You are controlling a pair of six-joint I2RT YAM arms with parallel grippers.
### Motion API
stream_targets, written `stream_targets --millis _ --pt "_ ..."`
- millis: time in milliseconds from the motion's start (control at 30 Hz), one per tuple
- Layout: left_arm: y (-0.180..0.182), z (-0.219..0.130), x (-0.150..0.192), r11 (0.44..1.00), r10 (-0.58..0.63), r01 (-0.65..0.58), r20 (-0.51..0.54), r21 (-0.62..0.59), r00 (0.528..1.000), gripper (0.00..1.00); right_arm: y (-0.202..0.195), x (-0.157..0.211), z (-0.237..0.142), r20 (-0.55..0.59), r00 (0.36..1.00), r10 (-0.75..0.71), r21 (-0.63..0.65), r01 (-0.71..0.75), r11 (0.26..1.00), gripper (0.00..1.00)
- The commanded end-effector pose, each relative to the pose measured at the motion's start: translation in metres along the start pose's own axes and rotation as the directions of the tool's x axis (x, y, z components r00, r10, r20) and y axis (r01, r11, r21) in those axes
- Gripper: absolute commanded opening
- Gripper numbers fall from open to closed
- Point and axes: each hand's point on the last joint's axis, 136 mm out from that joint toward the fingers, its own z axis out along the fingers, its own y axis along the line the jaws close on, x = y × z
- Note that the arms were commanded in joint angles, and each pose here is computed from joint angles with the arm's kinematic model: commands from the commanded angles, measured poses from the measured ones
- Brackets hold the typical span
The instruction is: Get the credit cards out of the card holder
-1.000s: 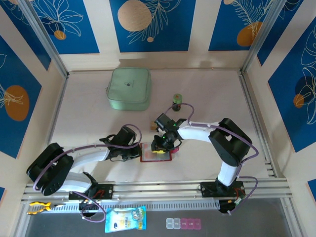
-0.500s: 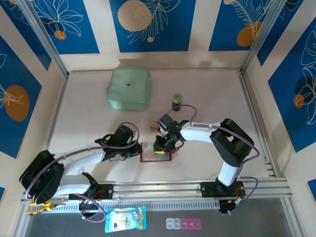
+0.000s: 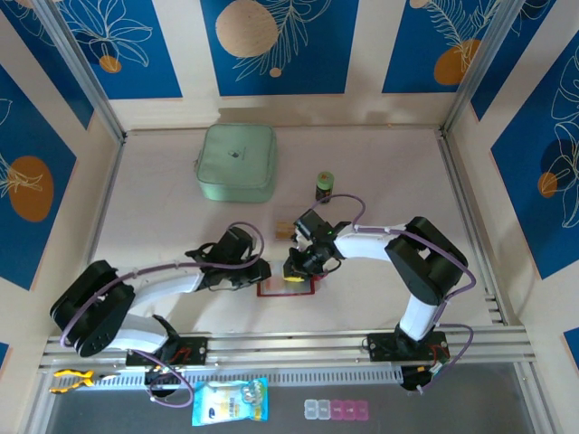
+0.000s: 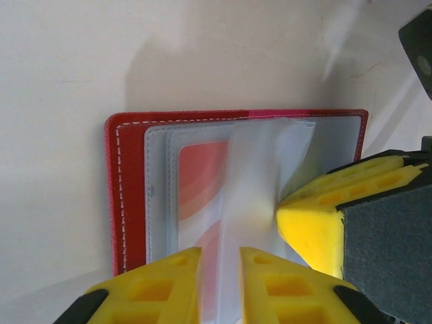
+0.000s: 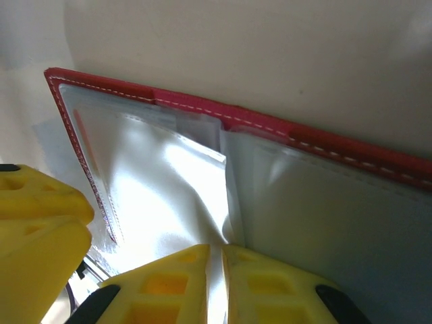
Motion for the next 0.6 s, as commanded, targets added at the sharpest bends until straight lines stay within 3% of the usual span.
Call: stream_targets --millis 0,567 --pt "-0.012 0.003 0.0 1.0 0.0 0.0 -0.013 0.022 1.0 0.2 -0.012 0.011 0.0 -0.027 1.0 0.011 0.021 -0.01 1.0 0.16" --pt "-0.024 0.013 0.004 1.0 0.009 -0.009 -0.038 0.011 0.999 0.19 -0.013 0.011 -0.001 -0.025 1.0 0.009 0.003 -0.009 1.0 0.16"
